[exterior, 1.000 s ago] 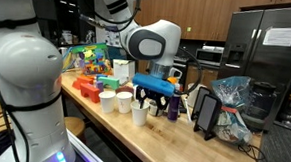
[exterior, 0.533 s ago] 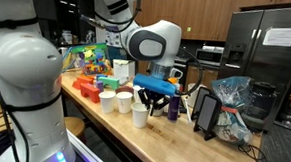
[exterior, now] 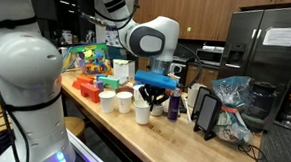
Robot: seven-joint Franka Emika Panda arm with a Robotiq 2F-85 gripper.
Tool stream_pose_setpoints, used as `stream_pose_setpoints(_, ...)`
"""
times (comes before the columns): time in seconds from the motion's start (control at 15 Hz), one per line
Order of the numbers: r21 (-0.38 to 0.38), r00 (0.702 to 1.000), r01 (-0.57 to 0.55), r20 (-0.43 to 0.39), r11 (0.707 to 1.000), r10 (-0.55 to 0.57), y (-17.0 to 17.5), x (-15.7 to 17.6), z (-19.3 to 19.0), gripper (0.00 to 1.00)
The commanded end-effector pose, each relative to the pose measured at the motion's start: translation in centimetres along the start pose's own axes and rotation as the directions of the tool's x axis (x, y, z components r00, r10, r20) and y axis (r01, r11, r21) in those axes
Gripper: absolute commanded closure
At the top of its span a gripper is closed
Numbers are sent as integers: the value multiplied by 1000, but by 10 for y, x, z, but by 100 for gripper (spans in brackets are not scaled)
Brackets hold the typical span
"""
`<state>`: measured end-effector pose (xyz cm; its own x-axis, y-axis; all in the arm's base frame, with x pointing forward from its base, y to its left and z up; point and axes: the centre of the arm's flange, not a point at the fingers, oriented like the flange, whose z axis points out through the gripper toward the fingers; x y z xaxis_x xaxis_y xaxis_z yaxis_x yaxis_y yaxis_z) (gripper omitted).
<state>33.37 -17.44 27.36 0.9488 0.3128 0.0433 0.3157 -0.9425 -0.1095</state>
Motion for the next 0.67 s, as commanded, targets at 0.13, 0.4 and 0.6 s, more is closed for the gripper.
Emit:
stream_pose_setpoints(0.13,-68,996,83,-6,994,-84,-33,5,-33,99)
stream_pose_setpoints(0.4,-130,988,151,-20,980,-155,-57,19,-60,99)
stream_pose_setpoints(0.6,-170,978,196,-42,966,-206,-74,29,-81,99)
